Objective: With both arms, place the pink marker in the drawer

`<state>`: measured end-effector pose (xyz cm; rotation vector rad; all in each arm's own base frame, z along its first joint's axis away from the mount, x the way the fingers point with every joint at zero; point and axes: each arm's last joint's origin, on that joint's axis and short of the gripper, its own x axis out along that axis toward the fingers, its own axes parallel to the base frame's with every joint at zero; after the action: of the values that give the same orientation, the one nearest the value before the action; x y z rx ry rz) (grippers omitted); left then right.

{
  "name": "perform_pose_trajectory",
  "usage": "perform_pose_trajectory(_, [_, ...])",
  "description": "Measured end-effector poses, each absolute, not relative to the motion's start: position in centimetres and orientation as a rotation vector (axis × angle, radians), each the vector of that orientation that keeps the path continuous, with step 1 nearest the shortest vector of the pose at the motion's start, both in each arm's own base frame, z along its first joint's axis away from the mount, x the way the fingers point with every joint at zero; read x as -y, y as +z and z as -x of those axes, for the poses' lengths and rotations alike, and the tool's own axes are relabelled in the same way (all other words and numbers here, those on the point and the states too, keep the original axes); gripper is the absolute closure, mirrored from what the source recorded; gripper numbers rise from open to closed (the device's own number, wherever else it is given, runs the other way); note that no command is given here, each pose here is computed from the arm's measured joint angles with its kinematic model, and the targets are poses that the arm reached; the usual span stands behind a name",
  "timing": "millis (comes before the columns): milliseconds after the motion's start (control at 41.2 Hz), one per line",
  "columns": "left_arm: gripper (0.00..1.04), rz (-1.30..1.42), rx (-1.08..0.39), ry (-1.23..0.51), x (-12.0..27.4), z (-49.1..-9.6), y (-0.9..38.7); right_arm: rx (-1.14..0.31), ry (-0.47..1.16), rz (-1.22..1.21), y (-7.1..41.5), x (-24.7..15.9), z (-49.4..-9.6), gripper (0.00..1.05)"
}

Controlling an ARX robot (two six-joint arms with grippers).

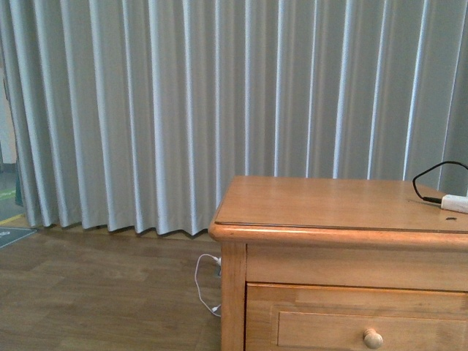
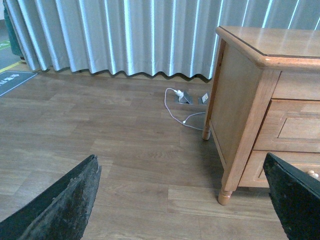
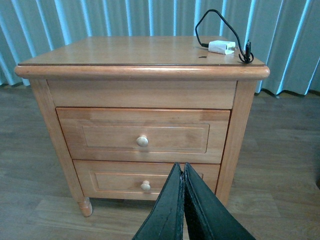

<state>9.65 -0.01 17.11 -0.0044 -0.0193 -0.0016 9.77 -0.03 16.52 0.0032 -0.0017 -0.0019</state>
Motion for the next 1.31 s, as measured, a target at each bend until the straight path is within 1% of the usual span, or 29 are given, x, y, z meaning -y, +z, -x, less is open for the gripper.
perform_pose_trajectory(219, [0.06,0.004,0.019,-0.002,0.01,-9.65,17.11,0.003,-0.002,-0.002,16.53,0.03,-9.76,1.03])
perform_pose_trajectory(389, [0.06,0.004,0.019,-0.002,0.01,-9.65,17.11,0.003,-0.002,-0.002,16.53,0.03,-9.76,0.67])
perform_pose_trajectory(437, [0.06,0.004,0.019,-0.002,0.01,-9.65,17.11,0.003,-0.002,-0.002,16.53,0.03,-9.76,0.60])
perform_pose_trajectory(462, [0.06,0.004,0.019,-0.002,0.01,-9.65,17.11,0.003,-0.002,-0.002,16.53,0.03,-9.76,0.54])
perform_pose_trajectory(777, [0.06,0.004,0.019,-0.002,0.01,-9.65,17.11,0.003,-0.002,-0.003,16.53,0.03,-9.76,0.07])
perform_pose_trajectory(826, [0.06,0.004,0.019,-0.002,0.01,-9.65,17.11,0.003,-0.002,-0.002,16.53,0.03,-9.76,0.09])
perform_pose_trajectory(1312, [0.06,0.004,0.019,-0.002,0.01,-9.65,17.11,0.003,-0.002,-0.002,16.53,0.03,-9.76,0.09])
